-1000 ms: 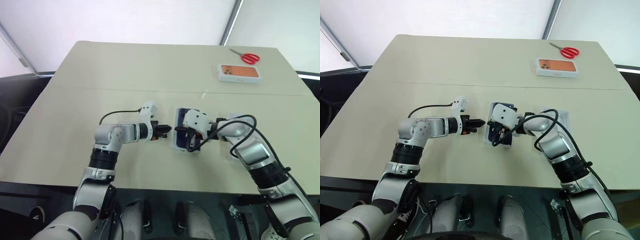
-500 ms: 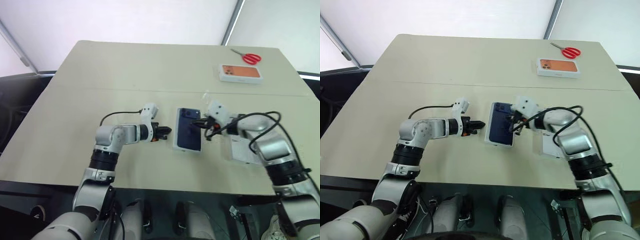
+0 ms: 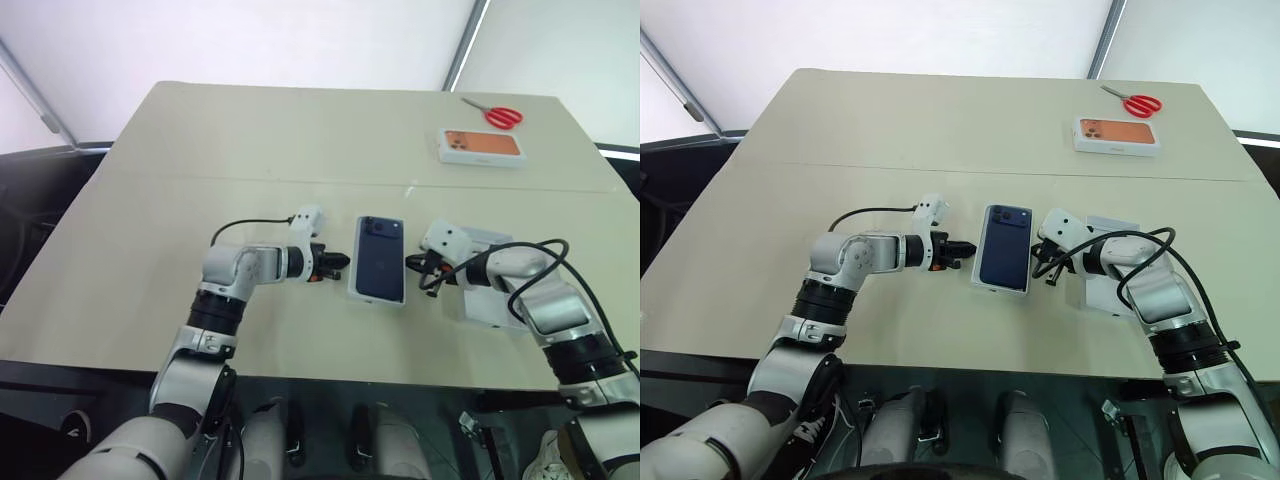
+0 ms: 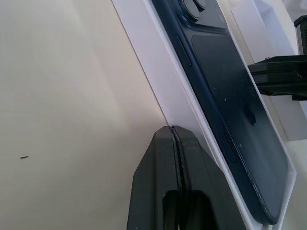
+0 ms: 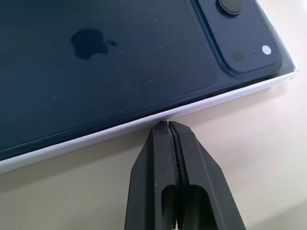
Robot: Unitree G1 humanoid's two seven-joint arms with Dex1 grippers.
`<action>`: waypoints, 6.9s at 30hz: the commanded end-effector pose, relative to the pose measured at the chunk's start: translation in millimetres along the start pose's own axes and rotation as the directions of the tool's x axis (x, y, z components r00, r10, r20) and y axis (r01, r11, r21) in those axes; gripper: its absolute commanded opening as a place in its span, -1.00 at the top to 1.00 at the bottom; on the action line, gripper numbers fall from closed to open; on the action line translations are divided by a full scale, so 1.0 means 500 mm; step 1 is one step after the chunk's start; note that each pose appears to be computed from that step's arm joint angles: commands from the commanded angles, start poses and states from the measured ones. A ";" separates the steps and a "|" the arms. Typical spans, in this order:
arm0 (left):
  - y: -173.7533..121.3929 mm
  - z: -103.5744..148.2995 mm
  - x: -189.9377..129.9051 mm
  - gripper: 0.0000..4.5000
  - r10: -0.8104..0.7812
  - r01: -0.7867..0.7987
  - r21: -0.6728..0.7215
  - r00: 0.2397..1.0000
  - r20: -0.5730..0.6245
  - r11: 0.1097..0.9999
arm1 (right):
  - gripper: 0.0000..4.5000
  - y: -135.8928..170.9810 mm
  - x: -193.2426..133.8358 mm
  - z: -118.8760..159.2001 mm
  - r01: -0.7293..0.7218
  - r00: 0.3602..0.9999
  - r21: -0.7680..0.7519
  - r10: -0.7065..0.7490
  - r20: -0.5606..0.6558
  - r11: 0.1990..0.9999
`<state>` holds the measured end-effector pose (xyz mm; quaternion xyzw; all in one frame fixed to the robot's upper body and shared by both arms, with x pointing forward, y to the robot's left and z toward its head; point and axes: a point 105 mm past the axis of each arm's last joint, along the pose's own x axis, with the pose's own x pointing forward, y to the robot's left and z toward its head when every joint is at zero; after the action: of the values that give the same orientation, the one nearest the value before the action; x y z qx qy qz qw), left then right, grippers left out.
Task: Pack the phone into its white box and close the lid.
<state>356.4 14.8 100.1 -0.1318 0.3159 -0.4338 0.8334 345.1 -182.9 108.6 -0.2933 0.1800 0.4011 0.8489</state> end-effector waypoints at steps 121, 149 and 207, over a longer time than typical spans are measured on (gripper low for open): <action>-0.071 0.050 -0.211 -1.00 -0.530 0.264 0.765 0.840 0.117 0.587 | 0.71 -0.032 -0.215 -0.126 0.500 0.832 0.600 -0.155 -0.532 0.624; -0.029 0.098 -0.199 -1.00 -0.402 0.132 0.657 0.872 0.279 0.742 | 0.99 -0.079 -0.129 0.240 -0.336 0.865 0.790 -0.164 0.475 0.513; -0.119 0.071 0.034 1.00 -0.404 0.191 0.510 0.847 0.346 0.839 | -0.40 -0.070 -0.152 0.046 0.203 0.947 0.388 -0.281 0.156 0.899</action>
<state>349.9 -26.5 132.6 -0.0854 0.0144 -0.5681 0.8184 327.7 -231.0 165.6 -0.0507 0.1604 0.2633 0.9499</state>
